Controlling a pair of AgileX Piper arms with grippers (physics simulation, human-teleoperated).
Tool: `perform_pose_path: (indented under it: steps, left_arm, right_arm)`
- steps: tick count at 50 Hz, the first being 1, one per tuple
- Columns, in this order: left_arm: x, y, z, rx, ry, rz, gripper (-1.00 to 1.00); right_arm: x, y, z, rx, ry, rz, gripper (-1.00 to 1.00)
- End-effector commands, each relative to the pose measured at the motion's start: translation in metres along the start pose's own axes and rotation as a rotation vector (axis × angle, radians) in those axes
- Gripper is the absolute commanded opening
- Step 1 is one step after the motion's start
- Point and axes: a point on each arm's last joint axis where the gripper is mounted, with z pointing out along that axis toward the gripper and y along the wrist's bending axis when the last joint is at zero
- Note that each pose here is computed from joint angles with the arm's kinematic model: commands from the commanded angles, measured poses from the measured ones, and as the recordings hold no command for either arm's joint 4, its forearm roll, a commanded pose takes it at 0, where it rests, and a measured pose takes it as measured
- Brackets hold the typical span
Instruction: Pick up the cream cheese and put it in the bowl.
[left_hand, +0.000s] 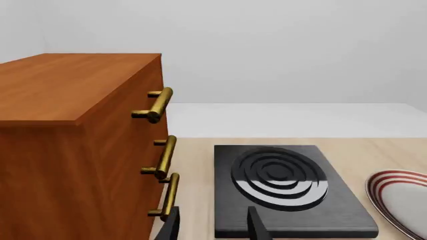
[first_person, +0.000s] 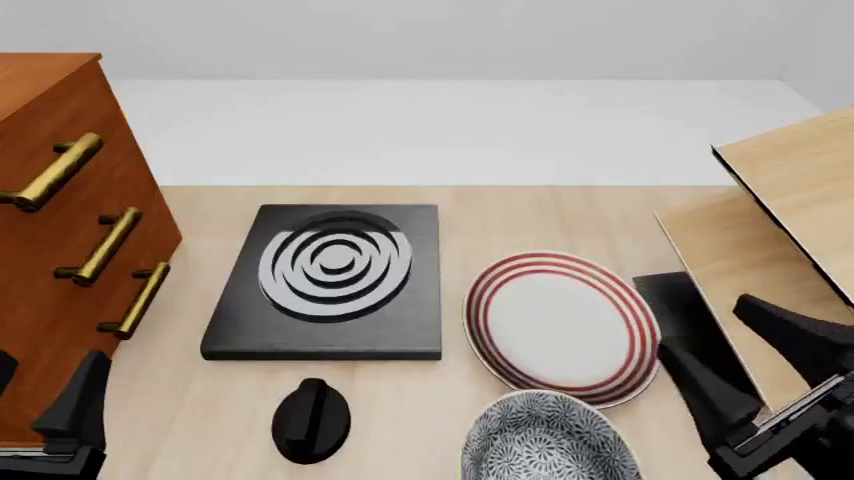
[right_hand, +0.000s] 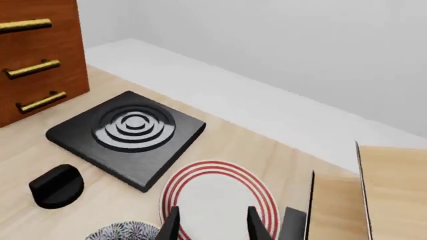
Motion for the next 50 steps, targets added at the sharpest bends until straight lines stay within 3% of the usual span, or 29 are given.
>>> perform_pose_path:
  steps: [1, 27, 36, 50]
  left_arm:
    - [0.000, 0.000, 0.000, 0.000, 0.000, 0.000, 1.00]
    - [0.000, 0.000, 0.000, 0.000, 0.000, 0.000, 1.00]
    - [0.000, 0.000, 0.000, 0.000, 0.000, 0.000, 1.00]
    - [0.000, 0.000, 0.000, 0.000, 0.000, 0.000, 1.00]
  right_arm:
    - [-0.013, 0.014, 0.020, -0.165, 0.049, -0.059, 1.00]
    - [-0.031, 0.081, 0.073, -0.533, 0.149, -0.146, 1.00]
    - [-0.030, 0.112, 0.087, -0.634, 0.186, -0.191, 1.00]
    - [-0.028, 0.146, 0.097, -0.729, 0.219, -0.205, 1.00]
